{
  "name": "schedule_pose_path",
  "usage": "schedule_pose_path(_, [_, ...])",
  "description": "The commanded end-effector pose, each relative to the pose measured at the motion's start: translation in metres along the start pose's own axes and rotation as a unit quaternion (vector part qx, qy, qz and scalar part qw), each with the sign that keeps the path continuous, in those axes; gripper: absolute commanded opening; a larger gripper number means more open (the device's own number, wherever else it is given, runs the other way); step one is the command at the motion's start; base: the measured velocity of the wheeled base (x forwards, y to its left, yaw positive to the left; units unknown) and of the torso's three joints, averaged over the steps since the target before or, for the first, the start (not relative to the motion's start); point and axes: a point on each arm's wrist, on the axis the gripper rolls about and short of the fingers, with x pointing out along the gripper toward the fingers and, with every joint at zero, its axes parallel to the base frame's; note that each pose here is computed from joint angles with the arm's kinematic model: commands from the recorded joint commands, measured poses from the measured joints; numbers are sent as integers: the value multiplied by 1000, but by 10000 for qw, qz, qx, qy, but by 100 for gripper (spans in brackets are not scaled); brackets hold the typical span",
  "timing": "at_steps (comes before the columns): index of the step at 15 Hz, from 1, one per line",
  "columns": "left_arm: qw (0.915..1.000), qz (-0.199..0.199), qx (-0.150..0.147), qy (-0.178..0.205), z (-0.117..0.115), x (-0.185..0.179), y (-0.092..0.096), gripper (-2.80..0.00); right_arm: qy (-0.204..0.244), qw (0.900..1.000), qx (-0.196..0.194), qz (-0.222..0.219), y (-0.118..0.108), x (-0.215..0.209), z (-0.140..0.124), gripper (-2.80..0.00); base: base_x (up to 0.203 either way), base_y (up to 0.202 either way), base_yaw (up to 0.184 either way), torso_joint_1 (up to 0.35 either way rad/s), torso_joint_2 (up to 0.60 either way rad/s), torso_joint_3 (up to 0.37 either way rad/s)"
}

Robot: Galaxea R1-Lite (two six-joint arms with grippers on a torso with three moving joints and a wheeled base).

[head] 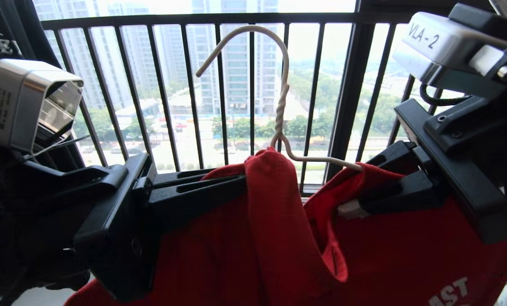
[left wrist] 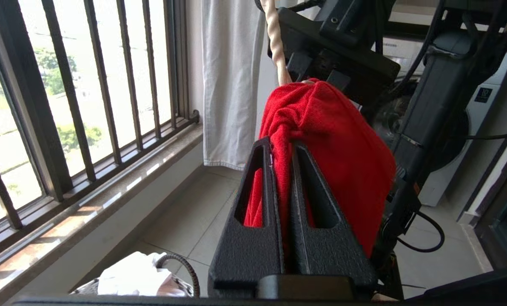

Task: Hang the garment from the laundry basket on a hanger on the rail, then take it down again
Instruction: Hang the clothes rack on the clothesline

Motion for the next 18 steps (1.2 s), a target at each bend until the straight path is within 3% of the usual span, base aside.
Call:
schedule_pose_path(1, [10000, -30, 7, -9, 1, 2, 1, -280, -35, 10000, -9, 17, 1, -1, 2, -280, 0, 0, 0, 0, 0, 0])
schedule_pose_path(11, [9994, 304, -1, 141, 1, 10, 9, -280, -72, 10000, -38, -9, 3, -4, 4, -280, 0, 0, 0, 0, 0, 0])
schedule_pose_path(12, [9993, 307, 96, 164, 0, 9, 9, -186, -73, 10000, -41, -19, 3, -5, 4, -280, 0, 0, 0, 0, 0, 0])
schedule_pose_path(13, [9992, 309, 166, 180, -1, 8, 8, 0, -73, 10000, -41, -19, 3, -5, 4, -280, 0, 0, 0, 0, 0, 0])
schedule_pose_path(18, [9992, 316, 174, 179, 0, 7, 8, 0, -79, 9999, -42, -56, 4, -7, 4, -280, 0, 0, 0, 0, 0, 0])
